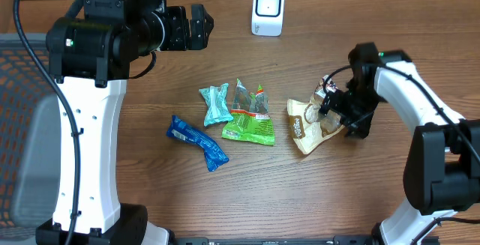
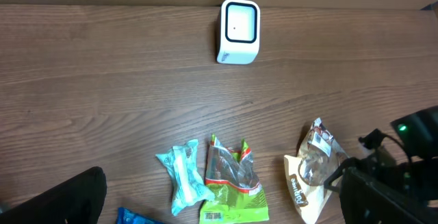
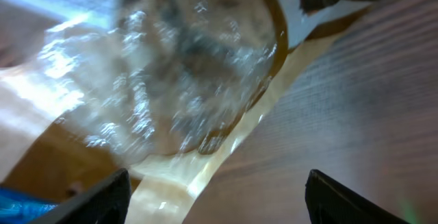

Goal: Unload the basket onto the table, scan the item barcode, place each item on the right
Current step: 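Grasp the mushroom bag with the right gripper and turn it over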

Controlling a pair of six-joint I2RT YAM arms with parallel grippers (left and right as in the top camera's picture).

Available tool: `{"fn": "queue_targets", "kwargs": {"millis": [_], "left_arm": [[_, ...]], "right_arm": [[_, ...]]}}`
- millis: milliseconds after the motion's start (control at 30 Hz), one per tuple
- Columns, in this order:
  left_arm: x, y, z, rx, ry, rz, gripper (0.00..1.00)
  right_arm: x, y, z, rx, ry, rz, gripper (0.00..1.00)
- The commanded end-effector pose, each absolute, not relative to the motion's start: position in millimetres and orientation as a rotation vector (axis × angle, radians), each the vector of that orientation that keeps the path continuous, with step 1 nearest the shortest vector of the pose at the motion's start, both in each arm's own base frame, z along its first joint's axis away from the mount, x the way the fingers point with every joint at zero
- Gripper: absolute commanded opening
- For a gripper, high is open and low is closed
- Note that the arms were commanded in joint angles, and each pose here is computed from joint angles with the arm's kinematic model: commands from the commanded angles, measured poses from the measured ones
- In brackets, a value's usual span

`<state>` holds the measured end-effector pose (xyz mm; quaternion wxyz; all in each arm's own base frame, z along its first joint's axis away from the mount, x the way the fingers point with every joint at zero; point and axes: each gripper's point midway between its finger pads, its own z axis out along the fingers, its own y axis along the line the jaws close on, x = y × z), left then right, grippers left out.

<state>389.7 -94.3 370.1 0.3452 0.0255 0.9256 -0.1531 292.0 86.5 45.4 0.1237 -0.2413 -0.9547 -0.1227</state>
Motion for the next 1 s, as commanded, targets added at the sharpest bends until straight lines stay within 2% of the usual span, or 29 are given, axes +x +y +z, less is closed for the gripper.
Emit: {"fn": "queue_targets", "kwargs": {"millis": [0,200,400,533,633,700,800,900,967], "left_arm": [[390,-94,368,0.089,2.406,-0.386,1.00],[390,-94,368,0.089,2.406,-0.386,1.00],[390,-94,368,0.089,2.406,-0.386,1.00],[390,-94,368,0.089,2.406,-0.386,1.00],[390,-94,368,0.089,2.405,-0.386,1.00],[390,-94,368,0.089,2.405,-0.386,1.00],[390,-94,368,0.089,2.405,-0.386,1.00],[390,-94,368,0.089,2.406,-0.386,1.00],[390,-94,368,0.089,2.405,-0.386,1.00]], "right_arm": [[289,85,29,-0.761,-2.789,-0.354,0.82],[319,84,-10,-0.600,-3.036,-0.453,0.81],[341,55,-16,-0.341,-3.250,-0.211,0.83],[353,37,-13,-0.365,-3.310,-0.077,0.85],[369,33,-5,-0.453,-3.346,-0.113,0.87],[396,30,5,-0.718,-3.389,-0.233,0.89],[411,32,12,-0.886,-3.388,-0.347,0.88],[411,48,15,-1.109,-3.223,-0.584,0.88],[404,79,22,-1.223,-2.984,-0.855,0.88]]}}
